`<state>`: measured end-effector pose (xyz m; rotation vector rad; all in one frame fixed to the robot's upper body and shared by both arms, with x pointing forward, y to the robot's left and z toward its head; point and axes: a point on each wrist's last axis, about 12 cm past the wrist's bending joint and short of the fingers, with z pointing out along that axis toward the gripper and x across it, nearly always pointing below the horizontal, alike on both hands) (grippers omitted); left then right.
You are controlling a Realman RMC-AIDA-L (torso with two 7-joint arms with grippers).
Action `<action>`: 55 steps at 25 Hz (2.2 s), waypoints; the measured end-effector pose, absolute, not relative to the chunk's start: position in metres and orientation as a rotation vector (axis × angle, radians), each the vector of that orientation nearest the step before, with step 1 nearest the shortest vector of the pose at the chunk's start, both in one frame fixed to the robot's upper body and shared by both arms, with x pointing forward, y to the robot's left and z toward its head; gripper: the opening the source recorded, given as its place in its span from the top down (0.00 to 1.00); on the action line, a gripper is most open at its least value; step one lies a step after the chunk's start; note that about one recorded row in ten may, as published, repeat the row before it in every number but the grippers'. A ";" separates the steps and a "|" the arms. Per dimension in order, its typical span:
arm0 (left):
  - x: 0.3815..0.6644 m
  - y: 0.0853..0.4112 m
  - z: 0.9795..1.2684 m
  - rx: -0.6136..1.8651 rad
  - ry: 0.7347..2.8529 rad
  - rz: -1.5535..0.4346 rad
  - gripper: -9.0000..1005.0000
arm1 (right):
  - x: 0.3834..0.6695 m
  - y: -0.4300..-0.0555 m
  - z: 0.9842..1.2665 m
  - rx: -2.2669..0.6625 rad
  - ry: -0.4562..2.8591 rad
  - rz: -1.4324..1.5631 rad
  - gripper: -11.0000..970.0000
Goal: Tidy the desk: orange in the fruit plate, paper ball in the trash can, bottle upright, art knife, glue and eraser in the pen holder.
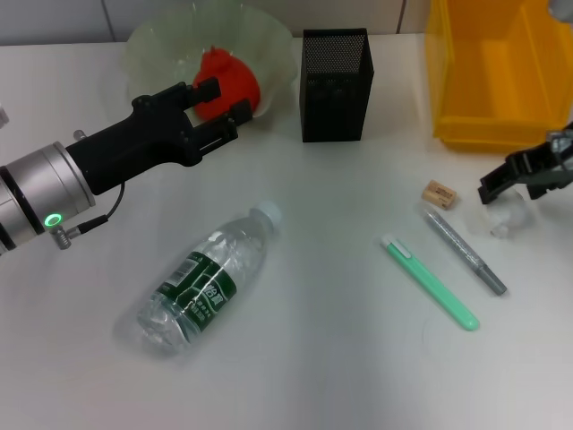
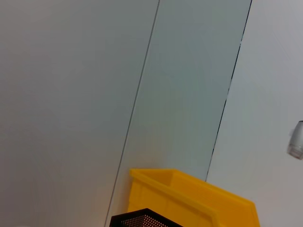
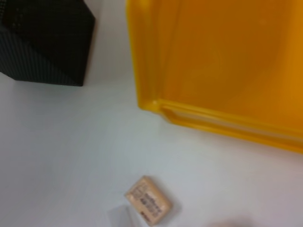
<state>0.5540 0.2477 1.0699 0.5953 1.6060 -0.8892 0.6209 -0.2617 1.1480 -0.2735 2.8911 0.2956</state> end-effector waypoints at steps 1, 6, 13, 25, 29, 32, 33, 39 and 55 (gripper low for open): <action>0.554 0.247 1.070 0.595 1.605 -0.891 0.37 | 0.622 -0.259 1.147 -0.283 2.892 0.298 0.22; 0.555 0.247 1.070 0.591 1.604 -0.891 0.37 | 0.624 -0.252 1.140 -0.316 2.912 0.309 0.22; 0.554 0.247 1.069 0.586 1.609 -0.891 0.37 | 0.624 -0.258 1.139 -0.312 2.928 0.292 0.22; 0.555 0.246 1.070 0.593 1.607 -0.894 0.37 | 0.626 -0.264 1.156 -0.300 2.839 0.311 0.47; 0.555 0.245 1.071 0.594 1.601 -0.902 0.37 | 0.621 -0.267 1.181 -0.325 2.705 0.425 0.54; 0.555 0.245 1.071 0.589 1.596 -0.905 0.37 | 0.618 -0.274 1.202 -0.309 2.589 0.434 0.55; 0.555 0.245 1.071 0.588 1.596 -0.905 0.37 | 0.619 -0.276 1.210 -0.296 2.549 0.412 0.56; 0.555 0.245 1.072 0.586 1.595 -0.906 0.38 | 0.631 -0.288 1.227 -0.183 2.398 0.222 0.55; 0.560 0.244 1.075 0.558 1.630 -0.958 0.38 | 0.649 -0.273 1.208 -0.302 2.281 0.296 0.28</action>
